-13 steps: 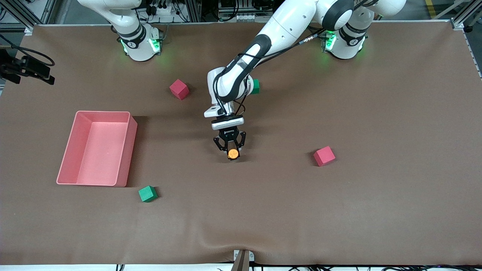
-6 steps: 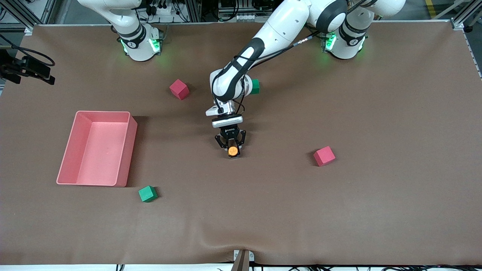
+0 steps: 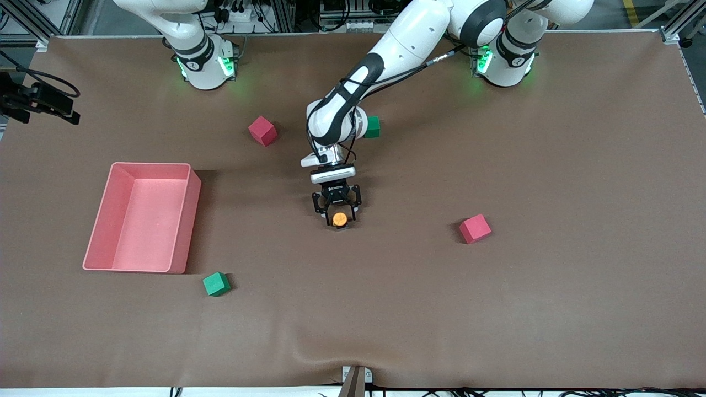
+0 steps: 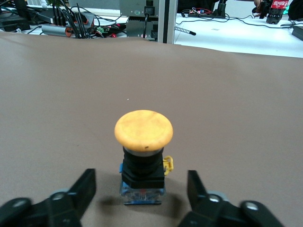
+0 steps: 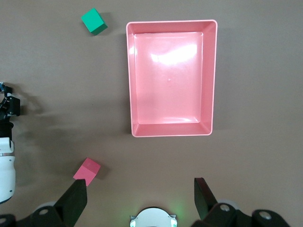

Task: Place and upright button with both arms
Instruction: 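Lift the open left gripper up off the button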

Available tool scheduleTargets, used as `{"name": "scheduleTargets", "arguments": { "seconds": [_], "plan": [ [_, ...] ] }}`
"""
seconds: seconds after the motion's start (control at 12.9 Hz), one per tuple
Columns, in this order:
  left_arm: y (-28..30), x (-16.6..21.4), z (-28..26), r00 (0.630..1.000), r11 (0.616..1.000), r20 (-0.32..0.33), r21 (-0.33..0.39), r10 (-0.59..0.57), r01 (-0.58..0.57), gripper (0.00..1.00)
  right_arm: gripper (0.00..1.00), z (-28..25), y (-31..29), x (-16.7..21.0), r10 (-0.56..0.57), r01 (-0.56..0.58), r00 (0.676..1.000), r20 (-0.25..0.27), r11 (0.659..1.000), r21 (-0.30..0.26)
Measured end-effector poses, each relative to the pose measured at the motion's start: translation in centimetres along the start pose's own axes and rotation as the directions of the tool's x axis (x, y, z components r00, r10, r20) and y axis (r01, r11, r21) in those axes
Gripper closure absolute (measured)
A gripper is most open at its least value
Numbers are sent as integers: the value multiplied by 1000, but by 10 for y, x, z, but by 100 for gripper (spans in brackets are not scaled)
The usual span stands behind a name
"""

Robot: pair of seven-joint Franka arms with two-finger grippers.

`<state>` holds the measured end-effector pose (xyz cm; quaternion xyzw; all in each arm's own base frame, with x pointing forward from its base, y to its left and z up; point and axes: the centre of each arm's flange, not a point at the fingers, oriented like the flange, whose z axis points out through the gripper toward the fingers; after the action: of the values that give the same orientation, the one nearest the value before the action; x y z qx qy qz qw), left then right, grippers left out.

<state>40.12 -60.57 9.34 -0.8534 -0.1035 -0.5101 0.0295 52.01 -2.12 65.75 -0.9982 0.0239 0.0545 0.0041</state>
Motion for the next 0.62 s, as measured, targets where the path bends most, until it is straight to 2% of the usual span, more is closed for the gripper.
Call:
{"name": "scheduleTargets", "arguments": {
  "seconds": [0.08,0.23,0.39,0.62],
  "plan": [
    [4,0,-5,999,1000,25,9,-27,26,0,0,0,0,0,1,-1,1000,-1,1000,0],
    [19,9,-26,989,993,95,34,-114,111,0,0,0,1,0,2,-2,1000,-1,1000,1],
    [37,44,-55,959,975,180,74,-219,209,0,0,0,1,0,3,-3,1000,0,1000,1],
    [50,107,-84,894,951,329,154,-305,268,0,0,0,3,0,6,-6,1000,0,1000,2]
  ]
}}
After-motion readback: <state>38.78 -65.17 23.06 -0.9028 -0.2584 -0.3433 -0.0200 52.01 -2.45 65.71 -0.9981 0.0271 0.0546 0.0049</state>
